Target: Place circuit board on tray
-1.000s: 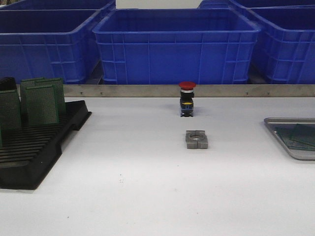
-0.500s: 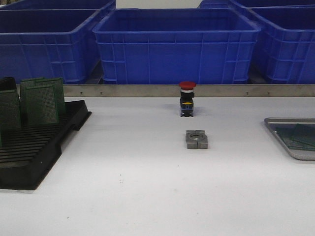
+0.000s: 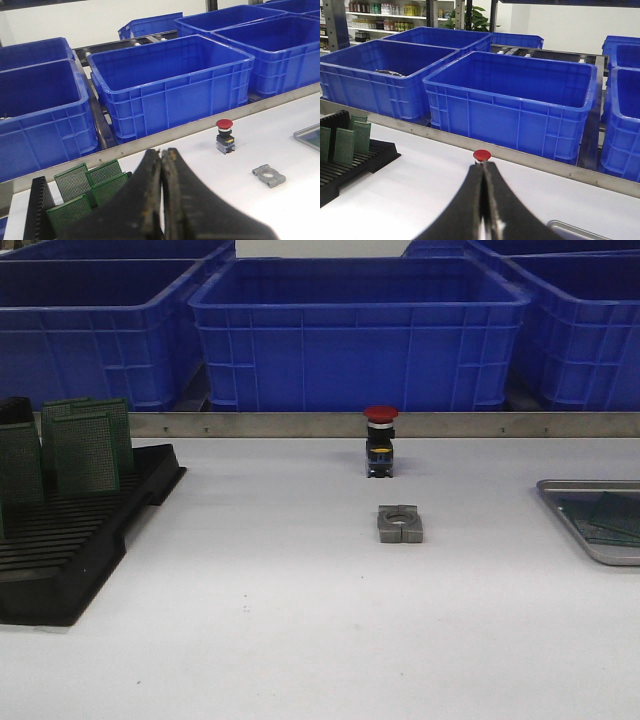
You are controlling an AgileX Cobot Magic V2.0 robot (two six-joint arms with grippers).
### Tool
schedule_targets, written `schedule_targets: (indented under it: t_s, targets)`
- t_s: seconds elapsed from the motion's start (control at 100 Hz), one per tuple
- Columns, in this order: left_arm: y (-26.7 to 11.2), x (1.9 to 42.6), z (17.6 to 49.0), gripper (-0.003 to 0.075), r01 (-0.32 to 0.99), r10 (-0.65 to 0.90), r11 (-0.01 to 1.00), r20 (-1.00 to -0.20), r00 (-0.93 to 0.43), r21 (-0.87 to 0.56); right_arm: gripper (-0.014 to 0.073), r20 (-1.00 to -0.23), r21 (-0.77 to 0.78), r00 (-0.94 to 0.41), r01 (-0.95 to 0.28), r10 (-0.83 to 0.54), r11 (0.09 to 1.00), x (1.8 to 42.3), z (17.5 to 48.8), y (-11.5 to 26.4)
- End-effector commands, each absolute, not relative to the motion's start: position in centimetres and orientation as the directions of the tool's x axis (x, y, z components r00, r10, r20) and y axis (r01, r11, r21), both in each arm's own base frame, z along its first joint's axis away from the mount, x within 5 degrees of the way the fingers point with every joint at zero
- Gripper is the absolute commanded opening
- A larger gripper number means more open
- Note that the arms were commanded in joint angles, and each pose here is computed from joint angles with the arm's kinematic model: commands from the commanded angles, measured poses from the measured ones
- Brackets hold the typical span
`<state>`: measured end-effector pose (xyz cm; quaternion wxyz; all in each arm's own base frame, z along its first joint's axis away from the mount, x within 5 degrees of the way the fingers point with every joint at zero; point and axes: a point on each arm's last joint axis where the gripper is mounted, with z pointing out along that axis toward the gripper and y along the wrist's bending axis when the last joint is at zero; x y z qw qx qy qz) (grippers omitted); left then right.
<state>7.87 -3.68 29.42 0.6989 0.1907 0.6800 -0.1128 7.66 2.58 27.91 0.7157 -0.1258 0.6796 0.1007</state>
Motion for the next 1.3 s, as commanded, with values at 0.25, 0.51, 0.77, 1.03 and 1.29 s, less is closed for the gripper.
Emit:
schedule_targets:
  t_s: [0.25, 0.51, 0.77, 1.03, 1.29]
  targets:
    - [-1.5, 7.0, 28.5, -0.0020, 0.209, -0.007, 0.978, -0.997, 0.080, 0.010, -0.0062, -0.996, -0.053, 0.084, -0.299, -0.029, 0.953, 7.7, 28.8, 2.4]
    - [-0.6, 6.0, 22.7, -0.0020, 0.103, -0.049, 0.994, -0.998, 0.030, -0.046, -0.0062, -0.996, -0.053, 0.084, -0.299, -0.029, 0.953, 7.7, 28.8, 2.4]
    - [-0.5, 5.5, 18.8, -0.0020, 0.084, -0.053, 0.995, -0.998, -0.038, -0.056, -0.0062, -0.996, -0.054, 0.078, -0.312, -0.031, 0.949, 7.7, 28.7, 2.6]
    - [-0.4, 5.6, 18.7, -0.0020, 0.066, -0.055, 0.996, -0.997, -0.049, -0.058, -0.0062, -0.997, -0.056, 0.067, -0.348, -0.035, 0.936, 7.5, 28.6, 2.9]
    - [-0.4, 5.6, 18.9, -0.0020, 0.064, -0.059, 0.996, -0.998, -0.034, -0.061, -0.0062, -0.998, -0.058, 0.055, -0.389, -0.040, 0.919, 7.4, 28.5, 3.3]
